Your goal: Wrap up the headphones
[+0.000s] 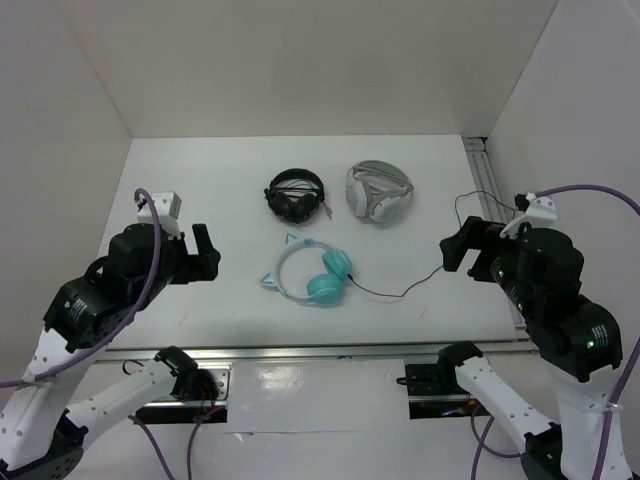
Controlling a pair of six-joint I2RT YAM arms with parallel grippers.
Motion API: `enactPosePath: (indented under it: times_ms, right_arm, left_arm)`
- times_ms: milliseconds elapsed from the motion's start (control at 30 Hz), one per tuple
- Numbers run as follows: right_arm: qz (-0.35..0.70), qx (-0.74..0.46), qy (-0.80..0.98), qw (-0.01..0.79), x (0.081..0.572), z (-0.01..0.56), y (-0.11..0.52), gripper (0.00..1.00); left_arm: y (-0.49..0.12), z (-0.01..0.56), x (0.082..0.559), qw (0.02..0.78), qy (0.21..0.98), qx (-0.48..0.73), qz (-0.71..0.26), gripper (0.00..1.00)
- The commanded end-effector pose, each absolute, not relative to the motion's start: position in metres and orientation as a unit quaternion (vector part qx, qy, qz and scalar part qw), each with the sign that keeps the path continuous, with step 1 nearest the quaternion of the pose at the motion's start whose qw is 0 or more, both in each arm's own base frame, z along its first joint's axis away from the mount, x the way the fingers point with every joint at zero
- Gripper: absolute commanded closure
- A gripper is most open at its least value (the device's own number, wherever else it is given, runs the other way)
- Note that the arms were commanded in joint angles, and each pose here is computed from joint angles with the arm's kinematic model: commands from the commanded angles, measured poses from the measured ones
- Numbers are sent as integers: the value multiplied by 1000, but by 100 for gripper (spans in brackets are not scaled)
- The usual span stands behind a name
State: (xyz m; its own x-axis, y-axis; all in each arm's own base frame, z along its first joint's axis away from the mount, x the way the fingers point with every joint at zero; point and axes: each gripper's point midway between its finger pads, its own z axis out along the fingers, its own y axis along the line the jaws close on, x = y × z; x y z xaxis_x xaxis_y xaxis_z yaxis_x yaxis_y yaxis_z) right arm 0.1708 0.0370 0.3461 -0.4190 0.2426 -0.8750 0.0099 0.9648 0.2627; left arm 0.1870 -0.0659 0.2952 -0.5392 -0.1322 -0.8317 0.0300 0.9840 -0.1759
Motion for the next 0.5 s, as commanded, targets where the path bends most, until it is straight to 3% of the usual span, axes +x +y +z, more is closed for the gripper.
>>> enactPosePath:
  times_ms: [0, 300, 467]
  right_arm:
    - [109, 81, 821, 554, 165, 359, 32, 0]
    - [119, 59, 832, 539, 167, 347, 41, 0]
    - [139, 49, 826, 545, 168, 344, 48, 0]
  left_arm:
    - [-69, 310, 191, 508, 855, -22, -101, 0]
    - [-87, 325, 196, 538, 830, 7, -148, 0]
    - [-134, 294, 224, 469, 864, 49, -179, 0]
